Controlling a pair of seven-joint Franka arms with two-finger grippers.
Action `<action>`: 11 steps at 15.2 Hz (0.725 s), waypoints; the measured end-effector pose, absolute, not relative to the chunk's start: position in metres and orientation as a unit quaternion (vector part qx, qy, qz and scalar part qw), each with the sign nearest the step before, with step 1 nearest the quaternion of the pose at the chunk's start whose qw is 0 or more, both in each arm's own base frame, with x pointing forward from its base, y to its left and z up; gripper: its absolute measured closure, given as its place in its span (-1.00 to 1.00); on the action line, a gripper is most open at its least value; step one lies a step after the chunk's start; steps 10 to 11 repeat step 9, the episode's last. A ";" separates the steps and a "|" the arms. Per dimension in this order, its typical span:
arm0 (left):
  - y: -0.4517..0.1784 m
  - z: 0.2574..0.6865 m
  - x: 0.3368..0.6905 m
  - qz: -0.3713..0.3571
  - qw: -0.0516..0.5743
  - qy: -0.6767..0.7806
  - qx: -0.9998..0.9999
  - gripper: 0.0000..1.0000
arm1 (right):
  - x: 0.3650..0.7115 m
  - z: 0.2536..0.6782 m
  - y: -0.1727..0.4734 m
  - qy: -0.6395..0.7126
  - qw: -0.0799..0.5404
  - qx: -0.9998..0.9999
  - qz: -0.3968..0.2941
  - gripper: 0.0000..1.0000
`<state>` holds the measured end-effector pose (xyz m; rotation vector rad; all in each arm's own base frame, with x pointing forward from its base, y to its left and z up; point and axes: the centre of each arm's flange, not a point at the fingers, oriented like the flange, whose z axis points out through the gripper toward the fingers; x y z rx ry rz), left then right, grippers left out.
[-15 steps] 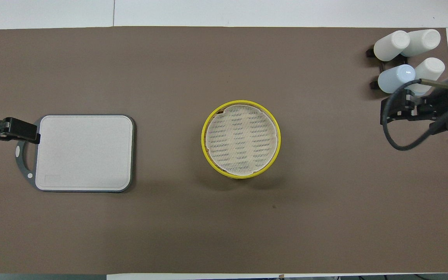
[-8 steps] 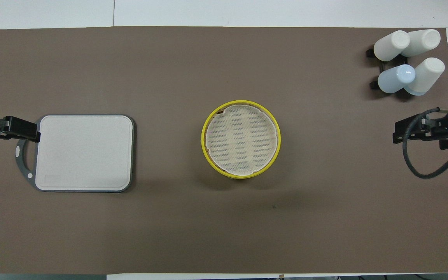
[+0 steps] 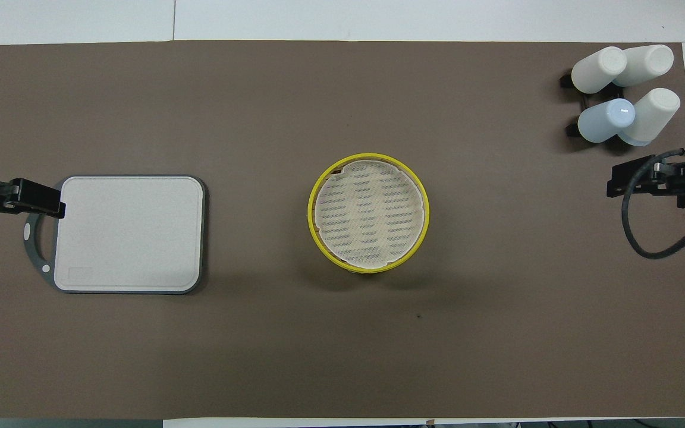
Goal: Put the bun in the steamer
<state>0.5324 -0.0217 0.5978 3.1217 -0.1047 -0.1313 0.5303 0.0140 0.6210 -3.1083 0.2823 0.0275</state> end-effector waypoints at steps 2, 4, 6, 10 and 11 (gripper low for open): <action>-0.022 0.598 0.532 -0.042 0.010 -0.033 0.999 -1.00 | 0.530 0.621 0.014 0.090 0.010 -0.996 0.009 -1.00; -0.022 0.598 0.532 -0.042 0.011 -0.033 0.999 -1.00 | 0.530 0.621 0.014 0.090 0.010 -0.996 0.008 -1.00; -0.022 0.598 0.533 -0.041 0.011 -0.033 0.999 -1.00 | 0.530 0.621 0.014 0.091 0.010 -0.996 0.008 -1.00; -0.022 0.598 0.533 -0.041 0.011 -0.033 0.999 -1.00 | 0.530 0.621 0.014 0.091 0.010 -0.996 0.008 -1.00; -0.022 0.598 0.533 -0.041 0.011 -0.033 0.999 -1.00 | 0.530 0.621 0.014 0.091 0.010 -0.996 0.008 -1.00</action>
